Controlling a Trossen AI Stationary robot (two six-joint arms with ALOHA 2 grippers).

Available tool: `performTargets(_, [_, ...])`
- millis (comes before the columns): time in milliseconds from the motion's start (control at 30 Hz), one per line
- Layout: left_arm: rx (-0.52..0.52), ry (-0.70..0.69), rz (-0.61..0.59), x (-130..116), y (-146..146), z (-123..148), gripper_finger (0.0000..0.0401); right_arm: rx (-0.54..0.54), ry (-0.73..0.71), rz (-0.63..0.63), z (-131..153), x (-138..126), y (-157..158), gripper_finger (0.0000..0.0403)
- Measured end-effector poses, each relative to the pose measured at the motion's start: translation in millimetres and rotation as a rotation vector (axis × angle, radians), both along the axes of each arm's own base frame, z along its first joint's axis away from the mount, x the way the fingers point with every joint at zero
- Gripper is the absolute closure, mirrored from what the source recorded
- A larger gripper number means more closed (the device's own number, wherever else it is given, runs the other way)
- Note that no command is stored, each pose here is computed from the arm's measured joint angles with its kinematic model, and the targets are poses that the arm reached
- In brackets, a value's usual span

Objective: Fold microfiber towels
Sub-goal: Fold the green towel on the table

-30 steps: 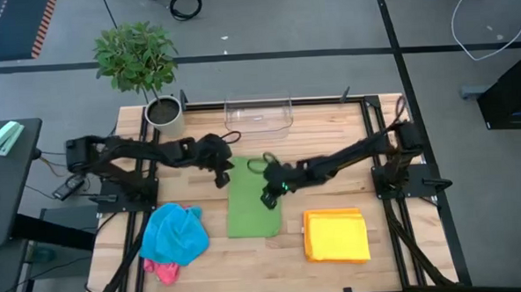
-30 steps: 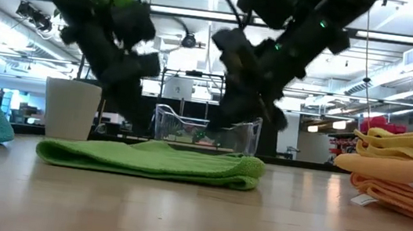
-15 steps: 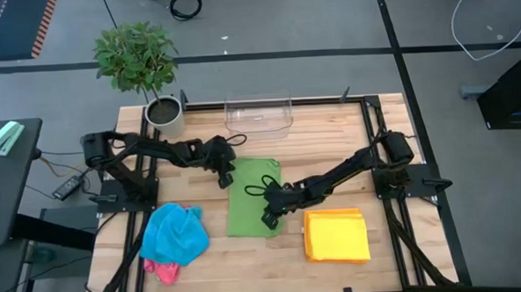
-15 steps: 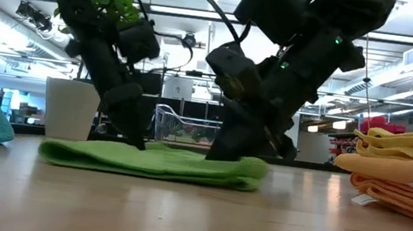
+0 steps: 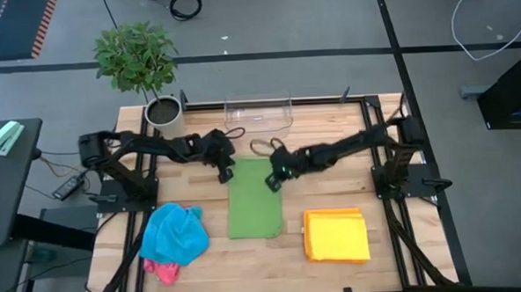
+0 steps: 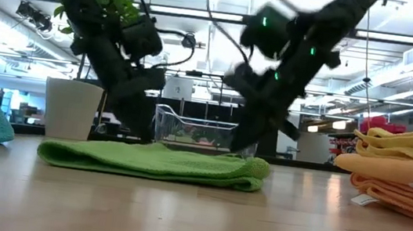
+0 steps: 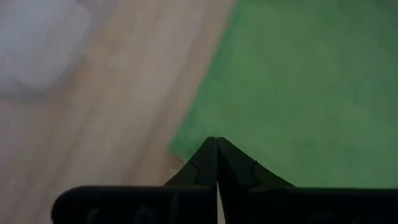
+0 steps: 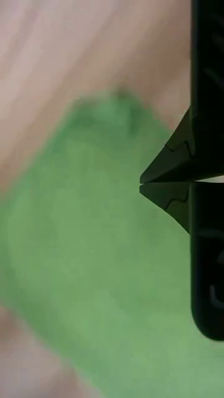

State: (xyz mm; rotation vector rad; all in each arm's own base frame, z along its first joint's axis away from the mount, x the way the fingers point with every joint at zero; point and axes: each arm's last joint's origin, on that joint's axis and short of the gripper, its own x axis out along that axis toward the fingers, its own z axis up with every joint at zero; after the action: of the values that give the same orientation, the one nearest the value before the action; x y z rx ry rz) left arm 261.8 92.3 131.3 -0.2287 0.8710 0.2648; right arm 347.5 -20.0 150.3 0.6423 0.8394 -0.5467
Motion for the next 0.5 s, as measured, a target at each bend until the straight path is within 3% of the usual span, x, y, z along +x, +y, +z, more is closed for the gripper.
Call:
performTargets(233, [0.002, 0.025, 0.013, 6.0, 3.9, -16.5, 0.0394, -0.003, 0.018, -0.090, -19.5, -17.6, -37.9, 0.0401])
performTargets(500, [0.007, 0.042, 0.028, 5.2, 4.3, -18.1, 0.0396, -0.044, 0.000, -0.235, -27.1, -17.6, -47.2, 0.0401])
